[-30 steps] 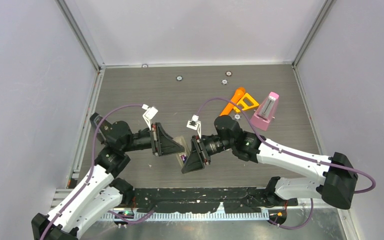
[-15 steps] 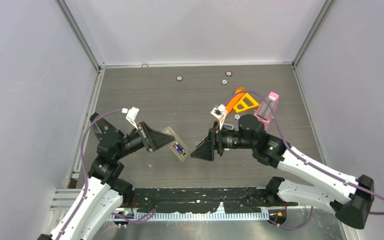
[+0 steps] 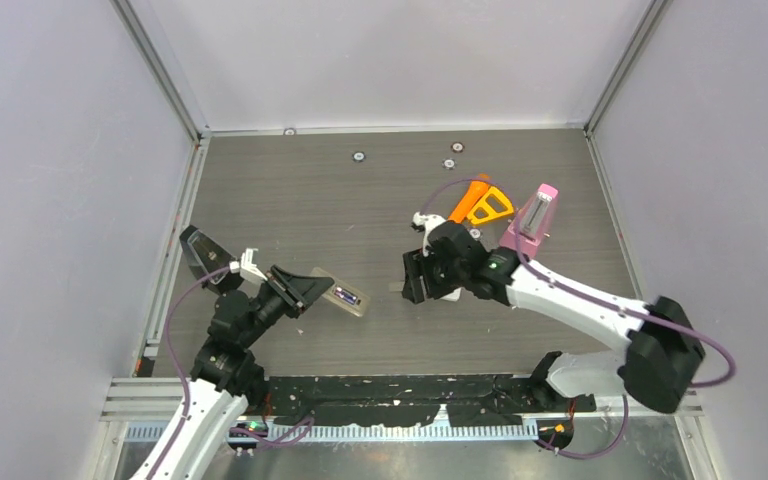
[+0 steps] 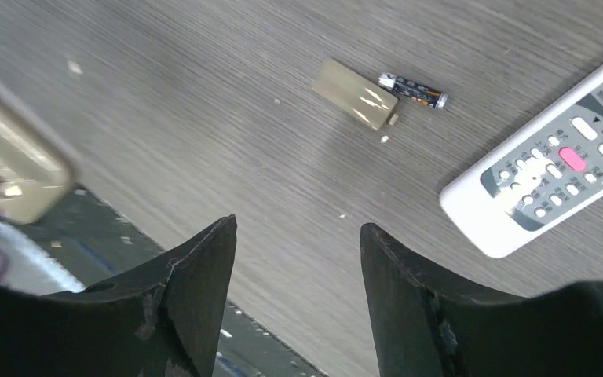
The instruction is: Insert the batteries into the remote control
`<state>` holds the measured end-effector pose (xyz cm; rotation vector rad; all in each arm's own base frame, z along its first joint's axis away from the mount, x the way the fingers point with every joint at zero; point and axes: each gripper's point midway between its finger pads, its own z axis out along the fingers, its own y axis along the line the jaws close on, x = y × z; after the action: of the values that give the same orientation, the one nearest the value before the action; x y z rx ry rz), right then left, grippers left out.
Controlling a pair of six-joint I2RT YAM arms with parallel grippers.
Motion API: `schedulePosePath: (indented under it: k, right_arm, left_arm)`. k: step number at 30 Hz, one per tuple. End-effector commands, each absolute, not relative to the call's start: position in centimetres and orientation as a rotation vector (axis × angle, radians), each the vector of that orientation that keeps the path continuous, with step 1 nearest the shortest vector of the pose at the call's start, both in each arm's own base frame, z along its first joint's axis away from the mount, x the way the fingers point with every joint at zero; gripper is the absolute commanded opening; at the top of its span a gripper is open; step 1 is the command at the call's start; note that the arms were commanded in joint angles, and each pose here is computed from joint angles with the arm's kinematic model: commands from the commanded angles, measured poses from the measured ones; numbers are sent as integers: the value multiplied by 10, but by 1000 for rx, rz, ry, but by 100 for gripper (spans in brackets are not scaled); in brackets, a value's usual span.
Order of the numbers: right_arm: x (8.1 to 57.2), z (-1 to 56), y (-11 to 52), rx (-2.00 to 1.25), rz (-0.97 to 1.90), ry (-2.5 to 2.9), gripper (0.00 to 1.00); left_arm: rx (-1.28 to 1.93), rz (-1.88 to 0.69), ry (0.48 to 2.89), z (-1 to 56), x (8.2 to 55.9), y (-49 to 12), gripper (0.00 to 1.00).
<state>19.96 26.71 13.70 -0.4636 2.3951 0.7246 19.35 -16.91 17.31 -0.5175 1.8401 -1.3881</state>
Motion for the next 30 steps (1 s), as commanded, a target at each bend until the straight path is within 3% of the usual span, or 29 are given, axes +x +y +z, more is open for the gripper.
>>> schedulePosePath:
  k: [1,14,30]
  right_arm:
    - [219,122,265,-727,523,2385,65]
    - [237,50,275,-1298,373,2400,66]
    - [256,15,275,-1447,399,2427,63]
  left_arm:
    - [-625,-1392,1735,188,205,-159,0]
    - [-641,-1392,1758,185,215,-163,0]
    - [-636,-1387,1754,189,223,-164,0]
